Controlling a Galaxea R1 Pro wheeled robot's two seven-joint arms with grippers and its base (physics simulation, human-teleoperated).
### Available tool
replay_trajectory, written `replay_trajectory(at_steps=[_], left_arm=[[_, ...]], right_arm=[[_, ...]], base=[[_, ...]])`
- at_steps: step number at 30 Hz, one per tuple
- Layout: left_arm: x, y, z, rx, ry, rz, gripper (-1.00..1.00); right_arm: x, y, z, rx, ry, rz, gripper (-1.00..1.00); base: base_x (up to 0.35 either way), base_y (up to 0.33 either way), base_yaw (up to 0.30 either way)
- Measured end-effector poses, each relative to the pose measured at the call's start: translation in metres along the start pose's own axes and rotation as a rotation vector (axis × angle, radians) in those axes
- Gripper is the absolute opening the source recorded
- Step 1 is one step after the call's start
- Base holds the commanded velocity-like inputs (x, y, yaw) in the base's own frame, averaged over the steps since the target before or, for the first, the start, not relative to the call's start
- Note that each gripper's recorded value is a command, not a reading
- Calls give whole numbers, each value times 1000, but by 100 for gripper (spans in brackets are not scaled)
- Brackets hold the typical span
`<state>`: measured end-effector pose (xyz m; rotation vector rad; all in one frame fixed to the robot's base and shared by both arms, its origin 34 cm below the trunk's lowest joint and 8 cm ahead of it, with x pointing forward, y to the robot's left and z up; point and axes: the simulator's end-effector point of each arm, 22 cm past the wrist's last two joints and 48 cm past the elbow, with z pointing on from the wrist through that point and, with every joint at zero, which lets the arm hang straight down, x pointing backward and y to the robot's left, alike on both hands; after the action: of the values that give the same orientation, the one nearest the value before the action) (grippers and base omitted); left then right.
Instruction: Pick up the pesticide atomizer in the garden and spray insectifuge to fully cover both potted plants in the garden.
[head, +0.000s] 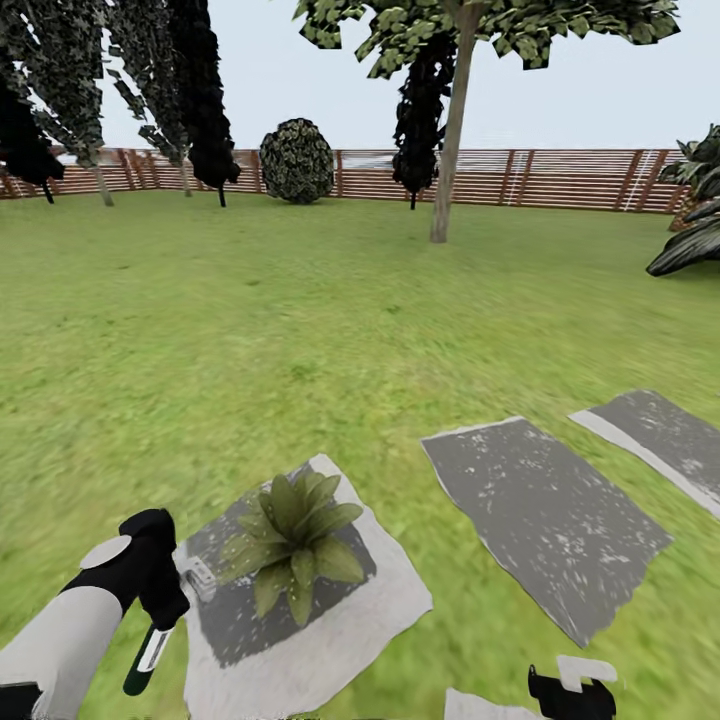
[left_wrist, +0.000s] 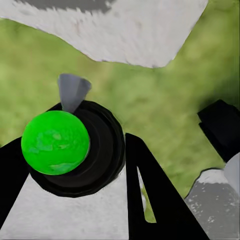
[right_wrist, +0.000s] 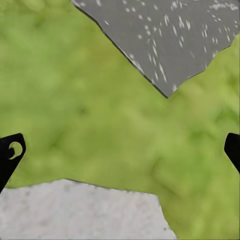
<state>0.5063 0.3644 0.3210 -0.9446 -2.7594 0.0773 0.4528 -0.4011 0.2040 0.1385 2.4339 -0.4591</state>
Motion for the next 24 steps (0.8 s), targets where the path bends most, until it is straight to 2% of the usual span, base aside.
replay_trajectory(at_steps=[3,4,7,12,17,21,24], left_arm=[[-8,1,2,-10,-32,-26,-100],[-12,-13,10,21,-30,-26,-100],[-16,-19,12,29,-32,-18,-100],[-16,-19,13,31,-34,-24,-100],[-10,-12,12,37,-46,-59,-100],[-9,3,12,-25,-54,-77,-100],[-7,1,20,-32,-40,-78,-100]], right_arm=[[1,0,0,0,1,0,100],[1,0,0,0,1,0,100],[0,0,0,1,1,0,100],[0,0,0,1,1,0,100],[1,0,0,0,1,-1,100],[0,0,0,0,1,0,100],[0,0,0,0,1,0,100]], base=[[2,-3,178],[72,-114,10],[113,-193,4],[9,-254,34],[-218,-187,253],[41,-28,276],[124,-4,276]])
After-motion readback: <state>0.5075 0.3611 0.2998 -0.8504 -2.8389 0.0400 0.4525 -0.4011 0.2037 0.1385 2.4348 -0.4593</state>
